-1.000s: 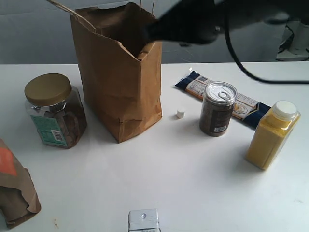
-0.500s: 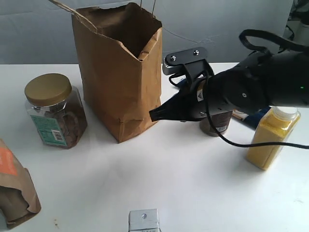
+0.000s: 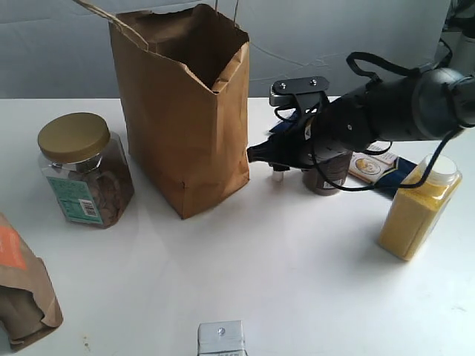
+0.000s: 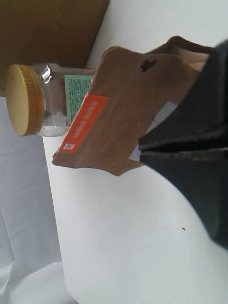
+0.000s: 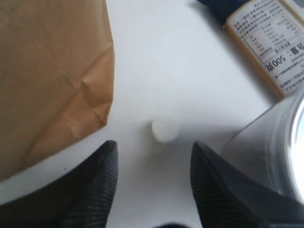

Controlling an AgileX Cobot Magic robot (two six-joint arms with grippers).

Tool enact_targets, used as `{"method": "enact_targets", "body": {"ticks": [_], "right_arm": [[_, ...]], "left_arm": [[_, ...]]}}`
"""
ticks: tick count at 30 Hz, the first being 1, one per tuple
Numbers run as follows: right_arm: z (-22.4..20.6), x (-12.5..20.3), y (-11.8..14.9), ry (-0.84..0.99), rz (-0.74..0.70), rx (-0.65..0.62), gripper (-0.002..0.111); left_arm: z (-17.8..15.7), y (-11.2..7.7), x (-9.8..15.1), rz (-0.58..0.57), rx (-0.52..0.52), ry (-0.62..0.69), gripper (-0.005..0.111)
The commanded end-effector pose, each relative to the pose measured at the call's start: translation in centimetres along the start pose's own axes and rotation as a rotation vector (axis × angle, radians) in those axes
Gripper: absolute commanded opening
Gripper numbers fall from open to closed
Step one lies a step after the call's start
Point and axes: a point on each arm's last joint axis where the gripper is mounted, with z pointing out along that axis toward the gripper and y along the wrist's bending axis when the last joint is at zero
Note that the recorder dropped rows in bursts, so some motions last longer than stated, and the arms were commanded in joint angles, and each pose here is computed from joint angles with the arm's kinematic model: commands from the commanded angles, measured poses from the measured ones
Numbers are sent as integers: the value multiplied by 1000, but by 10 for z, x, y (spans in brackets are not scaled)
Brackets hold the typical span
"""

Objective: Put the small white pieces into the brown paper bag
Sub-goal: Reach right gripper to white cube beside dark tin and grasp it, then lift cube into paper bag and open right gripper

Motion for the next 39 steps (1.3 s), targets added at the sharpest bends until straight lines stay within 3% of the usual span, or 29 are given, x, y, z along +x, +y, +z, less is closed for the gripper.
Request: {"method": "enact_targets", "body": {"ticks": [1,12,25,27,32,35,39], "right_arm": [[10,-17,0,-56,29,-14,49],[50,-7,0,15,55,1,49],[68,5,-1,39,55,2,45],[68,4,-1,35,55,1,41],[67,11,-3,109,52,26,7],[59,17,-1,146,45,33,3],[19,47,12,74,48,-33,3]], "left_arm": [[0,0,0,-9,5,-8,0],[0,0,0,-9,5,-8,0],[0,0,0,-9,5,-8,0],[0,0,0,-9,5,-8,0],[0,0,0,-9,5,-8,0],[0,0,0,-9,5,-8,0],[0,0,0,-9,5,-8,0]]}}
